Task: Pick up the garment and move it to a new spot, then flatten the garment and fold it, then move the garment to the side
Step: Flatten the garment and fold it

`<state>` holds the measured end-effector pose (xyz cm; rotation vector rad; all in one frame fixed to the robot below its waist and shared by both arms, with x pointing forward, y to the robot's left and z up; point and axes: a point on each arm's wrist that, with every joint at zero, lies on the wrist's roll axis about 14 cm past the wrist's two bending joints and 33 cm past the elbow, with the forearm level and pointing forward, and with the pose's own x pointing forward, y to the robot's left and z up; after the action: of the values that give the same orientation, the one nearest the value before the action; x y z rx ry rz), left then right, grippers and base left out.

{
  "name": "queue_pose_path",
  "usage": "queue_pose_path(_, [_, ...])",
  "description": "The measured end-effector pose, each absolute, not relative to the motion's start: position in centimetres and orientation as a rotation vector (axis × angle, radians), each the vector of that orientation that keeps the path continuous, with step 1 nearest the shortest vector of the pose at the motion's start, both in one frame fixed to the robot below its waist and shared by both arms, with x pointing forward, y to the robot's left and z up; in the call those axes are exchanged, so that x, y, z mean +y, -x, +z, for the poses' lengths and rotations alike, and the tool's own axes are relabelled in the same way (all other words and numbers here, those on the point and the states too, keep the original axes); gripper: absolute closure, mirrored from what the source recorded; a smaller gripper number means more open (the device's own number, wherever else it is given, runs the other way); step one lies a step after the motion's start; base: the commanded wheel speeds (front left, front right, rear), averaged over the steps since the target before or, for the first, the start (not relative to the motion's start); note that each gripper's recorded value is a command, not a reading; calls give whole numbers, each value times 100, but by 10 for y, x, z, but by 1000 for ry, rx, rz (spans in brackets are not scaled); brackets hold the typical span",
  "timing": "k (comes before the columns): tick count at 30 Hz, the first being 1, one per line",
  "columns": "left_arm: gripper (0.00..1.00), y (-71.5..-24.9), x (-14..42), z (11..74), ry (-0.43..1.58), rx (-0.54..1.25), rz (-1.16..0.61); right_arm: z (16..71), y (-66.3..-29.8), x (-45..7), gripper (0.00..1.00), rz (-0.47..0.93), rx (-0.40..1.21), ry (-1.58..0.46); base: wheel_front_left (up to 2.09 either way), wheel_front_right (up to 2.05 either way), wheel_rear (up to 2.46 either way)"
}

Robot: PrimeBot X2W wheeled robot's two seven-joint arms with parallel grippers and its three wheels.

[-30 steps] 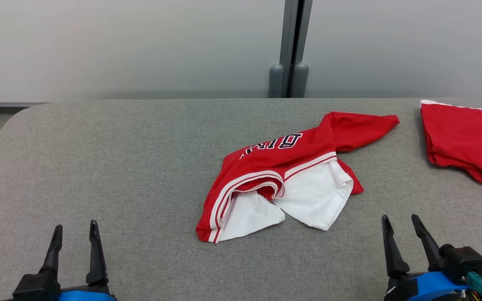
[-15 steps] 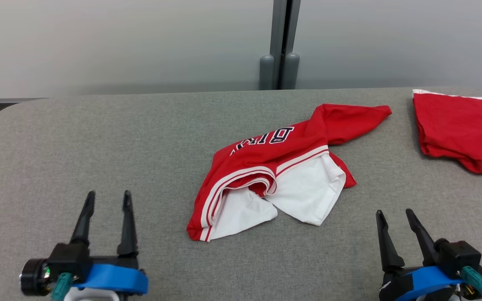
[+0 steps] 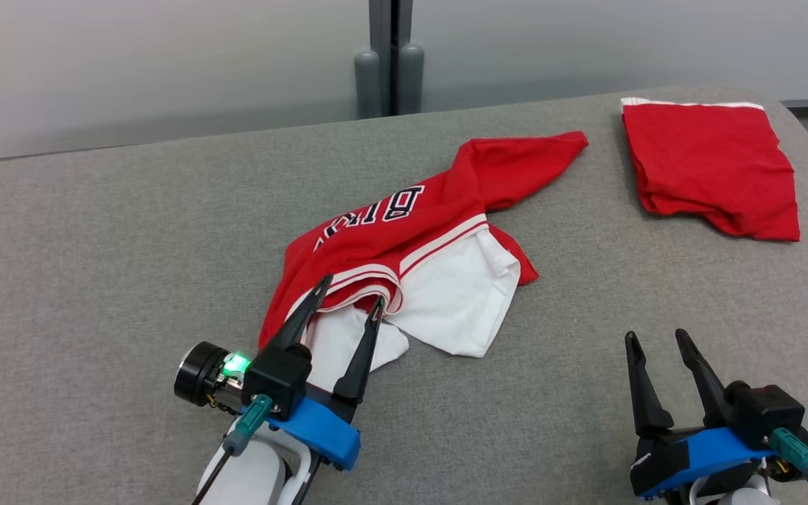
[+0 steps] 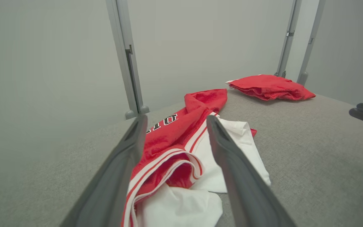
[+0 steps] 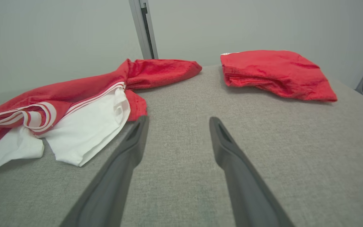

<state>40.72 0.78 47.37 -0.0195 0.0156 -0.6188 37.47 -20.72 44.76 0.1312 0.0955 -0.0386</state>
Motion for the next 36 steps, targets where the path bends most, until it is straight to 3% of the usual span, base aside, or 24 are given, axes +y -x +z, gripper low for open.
queue_pose_path(7, [0,-407,-24,430,8,149,-730,441,-371,-225,0,-93,115,-128,0,0,0])
queue_pose_path(24, [2,-424,-34,362,-147,334,-831,435,-372,-246,0,-157,134,-119,0,0,0])
queue_pose_path(25, [52,-425,-34,360,-146,343,-828,435,-372,-246,0,-158,134,-119,0,0,0])
queue_pose_path(26, [95,-426,-34,360,-144,348,-824,435,-372,-246,0,-159,133,-118,0,0,0])
queue_pose_path(27, [100,-429,-34,362,-136,344,-819,435,-372,-247,0,-160,133,-118,0,0,0])
queue_pose_path(36, [100,-442,-37,416,0,205,-753,443,-378,-238,0,-130,105,-129,0,0,0])
